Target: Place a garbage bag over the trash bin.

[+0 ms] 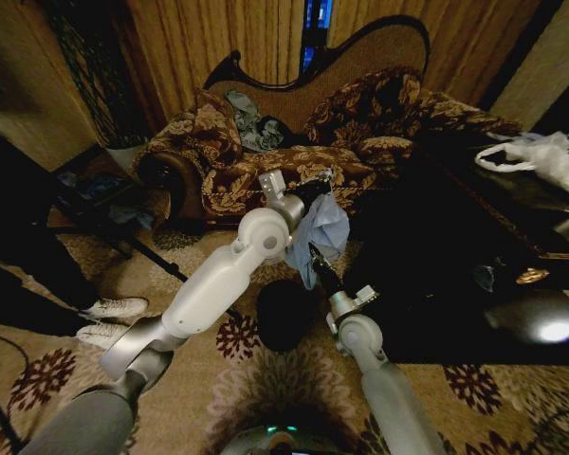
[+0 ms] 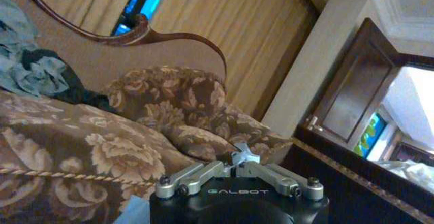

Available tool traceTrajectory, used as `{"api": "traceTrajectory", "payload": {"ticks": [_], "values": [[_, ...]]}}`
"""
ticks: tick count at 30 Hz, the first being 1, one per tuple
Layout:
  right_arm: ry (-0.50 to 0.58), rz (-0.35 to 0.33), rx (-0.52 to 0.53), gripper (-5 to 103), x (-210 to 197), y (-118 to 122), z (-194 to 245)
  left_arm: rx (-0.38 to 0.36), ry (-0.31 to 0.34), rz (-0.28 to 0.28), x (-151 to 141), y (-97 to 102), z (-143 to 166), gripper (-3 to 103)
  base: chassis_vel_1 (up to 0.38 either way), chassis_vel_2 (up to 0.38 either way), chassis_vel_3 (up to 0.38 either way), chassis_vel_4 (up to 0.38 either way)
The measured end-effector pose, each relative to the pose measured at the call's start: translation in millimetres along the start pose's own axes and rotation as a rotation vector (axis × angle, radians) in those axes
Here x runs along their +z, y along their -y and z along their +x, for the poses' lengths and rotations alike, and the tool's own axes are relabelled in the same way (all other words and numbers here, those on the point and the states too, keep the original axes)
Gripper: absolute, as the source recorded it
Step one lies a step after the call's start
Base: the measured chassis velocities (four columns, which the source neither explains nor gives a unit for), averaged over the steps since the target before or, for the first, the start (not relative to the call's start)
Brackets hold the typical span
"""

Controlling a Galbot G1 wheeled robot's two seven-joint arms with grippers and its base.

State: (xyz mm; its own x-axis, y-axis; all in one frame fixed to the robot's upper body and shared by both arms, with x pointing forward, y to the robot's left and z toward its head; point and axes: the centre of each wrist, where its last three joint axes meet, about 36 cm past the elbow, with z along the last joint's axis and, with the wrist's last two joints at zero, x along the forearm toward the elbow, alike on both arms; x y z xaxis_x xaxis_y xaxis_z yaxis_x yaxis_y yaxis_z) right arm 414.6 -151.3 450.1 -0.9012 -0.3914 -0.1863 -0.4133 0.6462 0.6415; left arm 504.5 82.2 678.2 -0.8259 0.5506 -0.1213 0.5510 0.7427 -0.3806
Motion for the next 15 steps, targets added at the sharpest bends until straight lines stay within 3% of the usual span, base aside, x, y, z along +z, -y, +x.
{"api": "traceTrajectory", "payload": {"ticks": [6,9,11,14,15], "values": [[-0.064,0.001,-0.027,-2,3,-20,18,-0.009,0.009,0.003,1,-7.0,4,0,0.0,0.0,0.0,0.0],[-0.095,-0.004,-0.046,14,0,-28,29,-0.007,0.019,0.0,-2,-8.4,7,0,0.0,0.0,0.0,0.0],[-0.098,-0.008,-0.047,14,-1,-31,31,-0.006,0.022,0.0,-3,-8.5,8,0,0.0,0.0,0.0,0.0],[-0.089,-0.012,-0.05,30,-8,-39,35,0.003,0.022,0.005,-4,-8.6,14,0,0.0,0.0,0.0,0.0],[-0.089,-0.012,-0.05,30,-8,-39,35,0.003,0.022,0.005,-4,-8.6,14,0,0.0,0.0,0.0,0.0]]}}
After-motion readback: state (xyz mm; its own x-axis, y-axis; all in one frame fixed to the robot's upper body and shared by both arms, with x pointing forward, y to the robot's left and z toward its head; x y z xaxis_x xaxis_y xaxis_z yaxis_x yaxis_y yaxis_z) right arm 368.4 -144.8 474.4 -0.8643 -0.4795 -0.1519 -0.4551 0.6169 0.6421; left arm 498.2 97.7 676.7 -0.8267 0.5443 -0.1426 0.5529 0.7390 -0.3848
